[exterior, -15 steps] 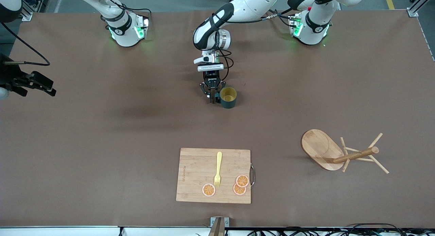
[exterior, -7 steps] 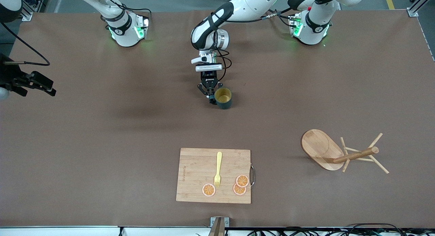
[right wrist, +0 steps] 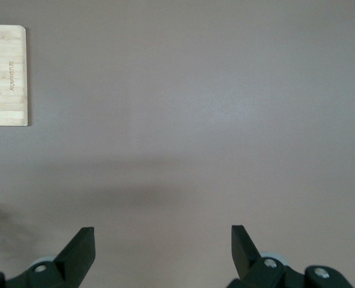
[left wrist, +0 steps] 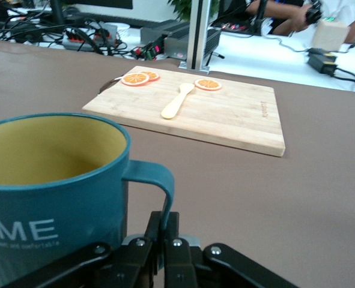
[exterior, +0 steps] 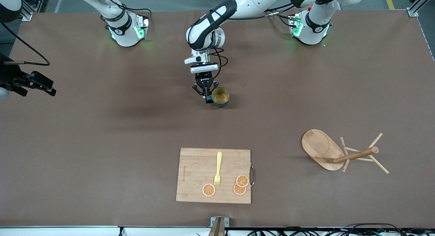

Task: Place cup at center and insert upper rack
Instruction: 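Lift the mug with the left gripper and carry it to the wooden stand, then hang the mug handle onto a stand peg with the left gripper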

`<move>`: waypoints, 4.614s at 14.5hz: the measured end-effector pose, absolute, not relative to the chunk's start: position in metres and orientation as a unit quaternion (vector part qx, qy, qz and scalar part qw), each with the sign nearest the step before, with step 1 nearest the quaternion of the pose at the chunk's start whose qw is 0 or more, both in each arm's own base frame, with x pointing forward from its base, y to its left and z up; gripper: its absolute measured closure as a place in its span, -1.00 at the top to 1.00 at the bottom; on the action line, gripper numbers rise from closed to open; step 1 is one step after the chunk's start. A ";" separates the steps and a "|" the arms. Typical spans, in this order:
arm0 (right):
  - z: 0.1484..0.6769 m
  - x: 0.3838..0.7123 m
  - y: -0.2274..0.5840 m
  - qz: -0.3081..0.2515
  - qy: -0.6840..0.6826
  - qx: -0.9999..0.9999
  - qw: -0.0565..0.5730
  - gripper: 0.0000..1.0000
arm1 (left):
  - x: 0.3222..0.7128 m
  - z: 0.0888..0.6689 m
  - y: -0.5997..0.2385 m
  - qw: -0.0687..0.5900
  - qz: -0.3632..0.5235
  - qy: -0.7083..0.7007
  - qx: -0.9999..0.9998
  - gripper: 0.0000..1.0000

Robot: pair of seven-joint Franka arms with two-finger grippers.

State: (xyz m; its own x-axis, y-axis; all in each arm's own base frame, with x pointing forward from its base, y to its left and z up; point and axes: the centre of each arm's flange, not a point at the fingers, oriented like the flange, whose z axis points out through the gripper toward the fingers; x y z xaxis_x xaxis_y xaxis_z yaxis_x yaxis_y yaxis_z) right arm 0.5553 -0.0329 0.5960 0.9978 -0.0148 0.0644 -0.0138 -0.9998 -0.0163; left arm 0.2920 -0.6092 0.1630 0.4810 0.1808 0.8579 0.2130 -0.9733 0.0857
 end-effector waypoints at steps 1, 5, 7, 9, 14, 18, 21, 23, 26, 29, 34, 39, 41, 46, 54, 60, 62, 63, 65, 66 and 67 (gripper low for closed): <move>0.596 0.555 -0.033 -0.032 0.007 -0.999 0.008 1.00 | 0.298 0.179 -0.613 0.021 -0.481 -0.125 -0.867 -0.89; 0.596 0.555 -0.032 -0.032 0.006 -0.999 0.008 1.00 | 0.338 0.265 -0.625 0.015 -0.410 -0.190 -0.892 -0.89; 0.596 0.555 -0.031 -0.032 0.006 -0.999 0.008 1.00 | 0.367 0.324 -0.623 -0.018 -0.368 -0.246 -0.896 -0.89; 0.596 0.555 -0.030 -0.032 0.005 -0.999 0.008 1.00 | 0.400 0.383 -0.609 -0.057 -0.330 -0.305 -0.891 -0.89; 0.596 0.555 -0.028 -0.032 0.003 -0.999 0.008 1.00 | 0.487 0.477 -0.539 -0.153 -0.242 -0.439 -0.852 -0.89; 0.596 0.555 -0.028 -0.032 0.003 -0.999 0.008 1.00 | 0.553 0.515 -0.467 -0.208 -0.200 -0.520 -0.804 -0.89; 0.596 0.555 -0.028 -0.032 0.002 -0.999 0.008 1.00 | 0.582 0.533 -0.419 -0.248 -0.182 -0.545 -0.780 -0.89; 0.596 0.555 -0.027 -0.032 0.002 -0.999 0.008 1.00 | 0.595 0.539 -0.387 -0.260 -0.159 -0.548 -0.779 -0.89; 0.596 0.555 -0.027 -0.031 0.002 -0.999 0.008 1.00 | 0.616 0.547 -0.329 -0.271 -0.123 -0.541 -0.786 -0.89; 0.596 0.555 -0.027 -0.031 0.002 -0.999 0.008 1.00 | 0.634 0.543 -0.264 -0.274 -0.098 -0.527 -0.799 -0.89; 0.596 0.555 -0.028 -0.029 -0.005 -0.999 -0.017 1.00 | 0.647 0.519 -0.181 -0.296 -0.043 -0.500 -0.813 -0.89; 0.596 0.556 -0.016 -0.028 -0.021 -0.999 -0.040 1.00 | 0.656 0.487 -0.112 -0.322 0.017 -0.473 -0.820 -0.89; 0.596 0.555 -0.021 -0.028 -0.011 -0.999 -0.021 1.00 | 0.660 0.479 -0.091 -0.341 0.032 -0.479 -0.808 -0.89; 0.595 0.555 -0.031 -0.028 0.003 -1.000 -0.006 1.00 | 0.668 0.455 -0.062 -0.362 0.066 -0.508 -0.779 -0.89; 0.592 0.554 -0.031 -0.022 0.003 -1.000 -0.005 1.00 | 0.677 0.435 -0.040 -0.382 0.076 -0.531 -0.753 -0.89; 0.599 0.546 -0.031 -0.022 0.003 -1.000 -0.005 1.00 | 0.682 0.426 -0.030 -0.388 0.074 -0.540 -0.743 -0.89; 0.604 0.539 -0.030 -0.021 0.003 -1.000 -0.005 1.00 | 0.682 0.425 -0.026 -0.388 0.074 -0.543 -0.741 -0.89; 0.605 0.536 -0.030 -0.022 0.003 -1.000 -0.004 1.00 | 0.682 0.424 -0.023 -0.387 0.073 -0.545 -0.740 -0.89; 0.602 0.531 -0.030 -0.021 0.003 -1.000 -0.004 1.00 | 0.683 0.423 -0.016 -0.386 0.071 -0.549 -0.738 -0.89; 0.600 0.528 -0.030 -0.021 0.003 -1.000 -0.004 1.00 | 0.683 0.421 -0.012 -0.385 0.070 -0.552 -0.736 -0.89; 0.597 0.524 -0.030 -0.024 0.003 -1.000 -0.004 1.00 | 0.683 0.419 -0.009 -0.384 0.070 -0.555 -0.735 -0.89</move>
